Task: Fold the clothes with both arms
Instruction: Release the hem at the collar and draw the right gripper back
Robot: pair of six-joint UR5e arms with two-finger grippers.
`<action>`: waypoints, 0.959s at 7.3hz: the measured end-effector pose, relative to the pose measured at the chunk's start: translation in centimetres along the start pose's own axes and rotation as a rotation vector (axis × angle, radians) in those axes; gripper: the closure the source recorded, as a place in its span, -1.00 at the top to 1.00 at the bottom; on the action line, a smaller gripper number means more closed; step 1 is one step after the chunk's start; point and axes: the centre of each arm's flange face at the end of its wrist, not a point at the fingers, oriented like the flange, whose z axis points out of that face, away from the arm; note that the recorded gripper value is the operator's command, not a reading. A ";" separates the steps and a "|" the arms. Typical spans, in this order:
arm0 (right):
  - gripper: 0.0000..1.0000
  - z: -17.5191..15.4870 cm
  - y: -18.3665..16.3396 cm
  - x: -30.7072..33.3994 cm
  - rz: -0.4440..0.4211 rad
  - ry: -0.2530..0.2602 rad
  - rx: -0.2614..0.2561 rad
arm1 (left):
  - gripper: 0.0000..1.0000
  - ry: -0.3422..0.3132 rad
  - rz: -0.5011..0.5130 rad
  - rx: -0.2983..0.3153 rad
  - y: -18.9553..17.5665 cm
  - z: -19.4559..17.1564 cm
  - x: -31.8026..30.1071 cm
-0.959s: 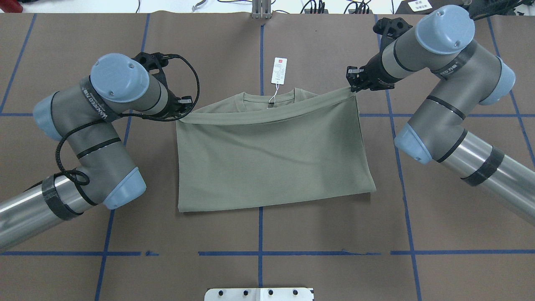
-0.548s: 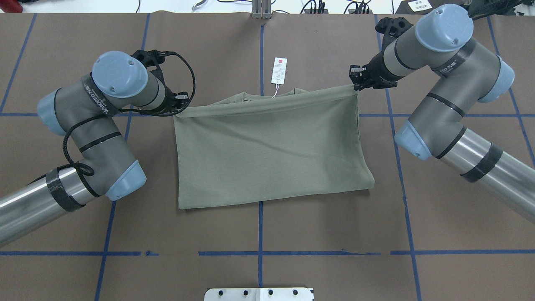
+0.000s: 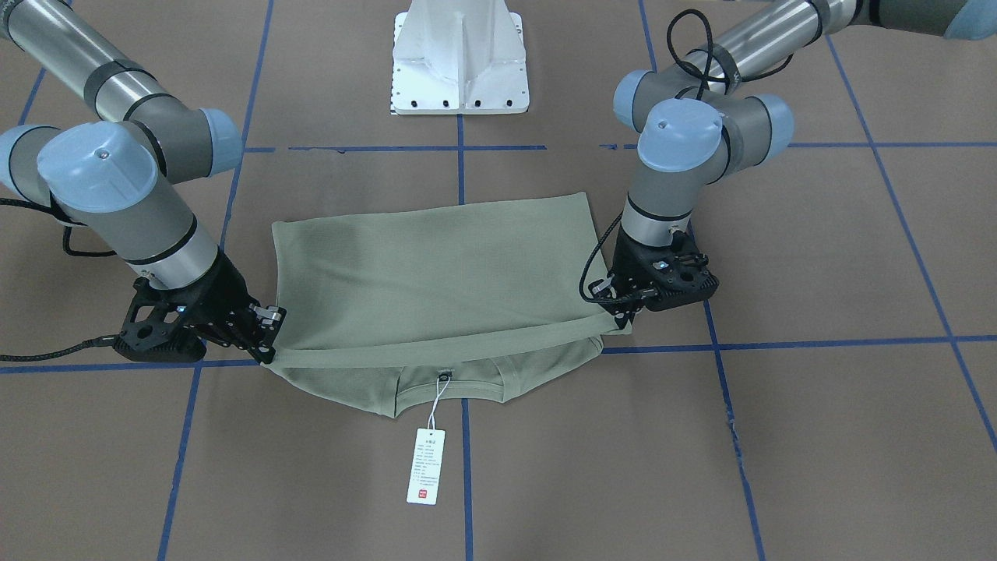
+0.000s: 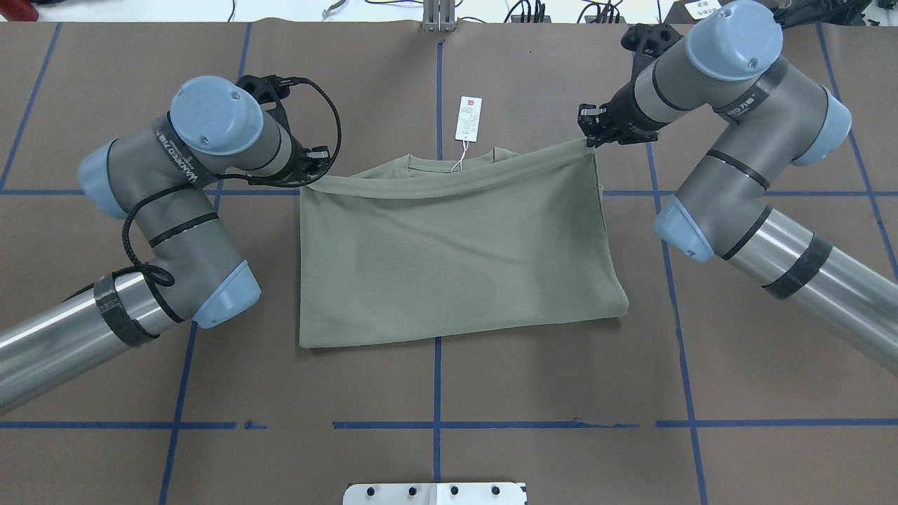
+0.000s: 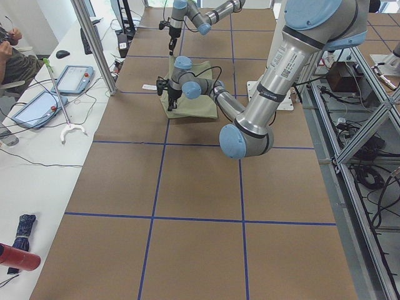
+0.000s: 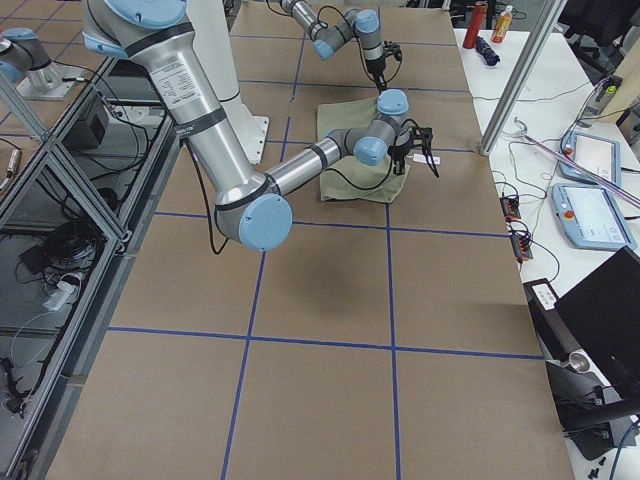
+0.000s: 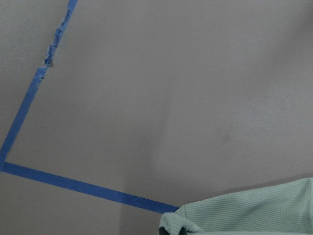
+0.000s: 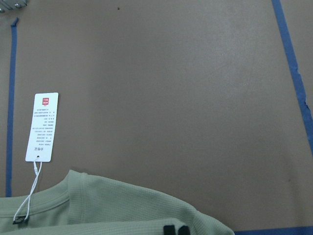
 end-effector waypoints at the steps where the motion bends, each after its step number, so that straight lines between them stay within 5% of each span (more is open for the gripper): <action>1: 1.00 0.3 0.0 0.1 -0.004 -0.009 0.003 | 1.00 -0.004 0.001 -0.001 0.0 0.2 0.1; 4: 1.00 1.6 0.8 2.2 -0.013 -0.015 -0.011 | 1.00 0.004 0.008 0.001 -0.1 -0.2 0.8; 7: 1.00 -0.4 8.0 6.8 -0.026 -0.030 -0.092 | 1.00 0.047 0.012 0.008 0.0 -2.7 2.0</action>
